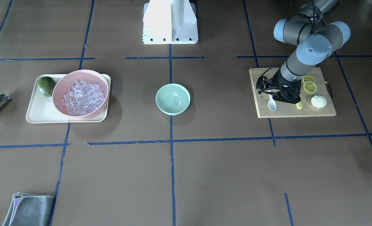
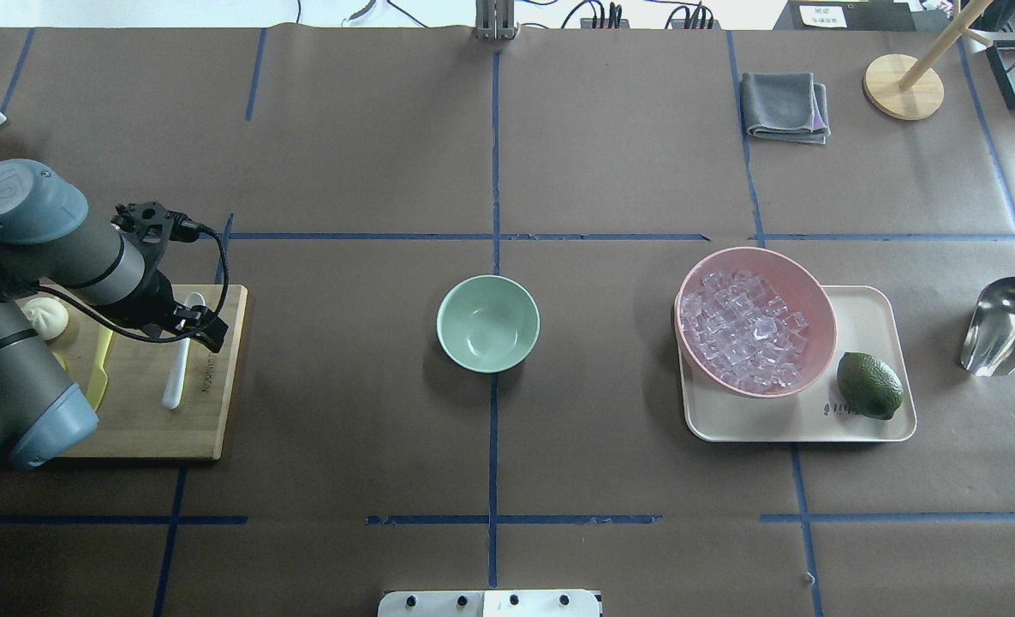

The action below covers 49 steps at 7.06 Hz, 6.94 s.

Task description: Put spoon and ice into bowl

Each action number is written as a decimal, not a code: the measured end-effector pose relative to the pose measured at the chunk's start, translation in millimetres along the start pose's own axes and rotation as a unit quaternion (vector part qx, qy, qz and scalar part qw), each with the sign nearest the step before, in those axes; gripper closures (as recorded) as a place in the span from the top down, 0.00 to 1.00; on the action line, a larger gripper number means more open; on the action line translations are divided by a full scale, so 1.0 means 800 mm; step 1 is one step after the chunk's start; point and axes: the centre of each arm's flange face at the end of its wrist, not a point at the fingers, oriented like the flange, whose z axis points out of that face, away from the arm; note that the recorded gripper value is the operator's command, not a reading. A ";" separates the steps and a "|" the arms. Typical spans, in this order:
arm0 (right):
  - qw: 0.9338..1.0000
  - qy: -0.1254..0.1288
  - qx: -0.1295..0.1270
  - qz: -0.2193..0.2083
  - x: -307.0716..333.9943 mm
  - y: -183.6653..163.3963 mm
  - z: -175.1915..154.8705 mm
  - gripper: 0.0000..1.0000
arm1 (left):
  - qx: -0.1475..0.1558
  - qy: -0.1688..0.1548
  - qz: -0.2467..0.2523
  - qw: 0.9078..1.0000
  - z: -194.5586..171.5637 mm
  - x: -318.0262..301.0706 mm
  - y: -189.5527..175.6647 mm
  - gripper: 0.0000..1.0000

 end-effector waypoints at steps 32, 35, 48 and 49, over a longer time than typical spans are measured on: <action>0.997 -0.008 0.057 0.051 -0.501 -0.028 0.144 0.88 | 0.041 0.113 -0.153 0.981 -0.119 0.178 0.004 0.99; 0.997 0.028 0.065 -0.013 -0.508 -0.026 0.174 0.86 | 0.043 0.112 -0.155 0.981 -0.120 0.178 0.004 0.99; 0.996 -0.037 0.066 0.046 -0.737 -0.040 0.128 0.00 | 0.051 0.115 -0.155 0.980 -0.138 0.151 0.019 0.99; 0.993 -0.048 0.067 0.083 -0.790 -0.047 0.139 0.00 | 0.055 0.114 -0.158 0.979 -0.146 0.137 0.027 0.99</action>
